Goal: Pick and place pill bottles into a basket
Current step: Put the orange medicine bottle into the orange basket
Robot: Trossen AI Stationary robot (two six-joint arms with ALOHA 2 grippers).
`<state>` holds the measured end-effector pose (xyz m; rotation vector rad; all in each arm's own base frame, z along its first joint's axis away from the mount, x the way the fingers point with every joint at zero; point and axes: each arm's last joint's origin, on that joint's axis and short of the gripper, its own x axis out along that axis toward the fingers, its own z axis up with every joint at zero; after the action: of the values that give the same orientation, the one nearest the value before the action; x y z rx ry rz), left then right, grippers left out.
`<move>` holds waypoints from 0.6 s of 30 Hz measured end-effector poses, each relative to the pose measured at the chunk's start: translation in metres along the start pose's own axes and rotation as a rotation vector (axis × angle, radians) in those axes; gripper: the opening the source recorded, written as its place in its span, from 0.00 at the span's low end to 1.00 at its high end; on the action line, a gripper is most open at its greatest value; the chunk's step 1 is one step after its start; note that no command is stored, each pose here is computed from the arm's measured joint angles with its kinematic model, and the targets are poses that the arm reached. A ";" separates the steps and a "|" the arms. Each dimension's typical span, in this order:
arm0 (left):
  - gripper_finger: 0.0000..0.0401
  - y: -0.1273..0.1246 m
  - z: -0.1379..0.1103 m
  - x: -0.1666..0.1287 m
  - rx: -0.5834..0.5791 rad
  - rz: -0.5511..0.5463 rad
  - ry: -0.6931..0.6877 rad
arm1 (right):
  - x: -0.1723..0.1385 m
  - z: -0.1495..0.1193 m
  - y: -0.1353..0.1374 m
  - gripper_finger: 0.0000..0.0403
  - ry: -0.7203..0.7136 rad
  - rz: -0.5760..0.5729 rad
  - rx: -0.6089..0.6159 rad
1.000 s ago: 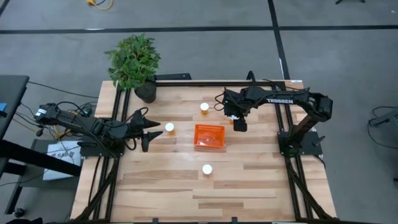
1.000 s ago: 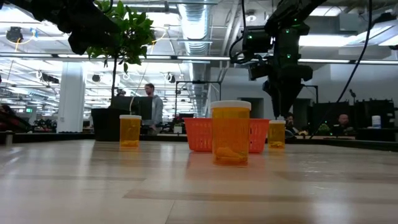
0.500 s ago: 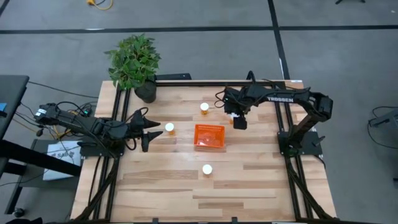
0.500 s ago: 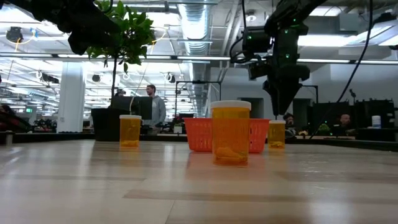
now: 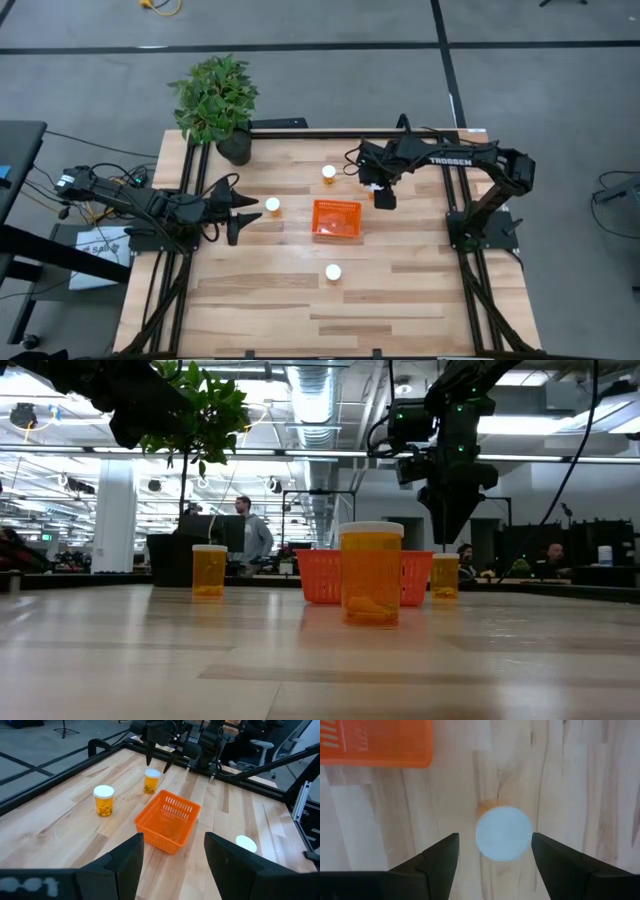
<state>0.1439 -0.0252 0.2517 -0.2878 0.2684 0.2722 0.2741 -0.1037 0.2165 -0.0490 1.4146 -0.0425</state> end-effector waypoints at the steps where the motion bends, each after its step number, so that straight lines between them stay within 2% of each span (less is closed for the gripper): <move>1: 0.50 0.000 0.000 0.000 0.000 0.000 0.000 | 0.000 0.000 0.001 0.61 0.003 0.001 -0.002; 6: 0.50 0.000 0.000 0.000 0.000 -0.001 0.000 | 0.000 0.001 0.002 0.61 0.019 -0.051 0.032; 13: 0.50 0.000 0.000 0.000 0.000 0.000 0.000 | -0.001 0.000 0.003 0.61 0.030 -0.041 0.033; 18: 0.50 0.000 0.000 0.000 0.000 0.000 0.000 | -0.001 0.000 0.003 0.71 0.029 -0.041 0.031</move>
<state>0.1439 -0.0252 0.2517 -0.2879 0.2685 0.2720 0.2738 -0.1010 0.2172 -0.0525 1.4416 -0.0995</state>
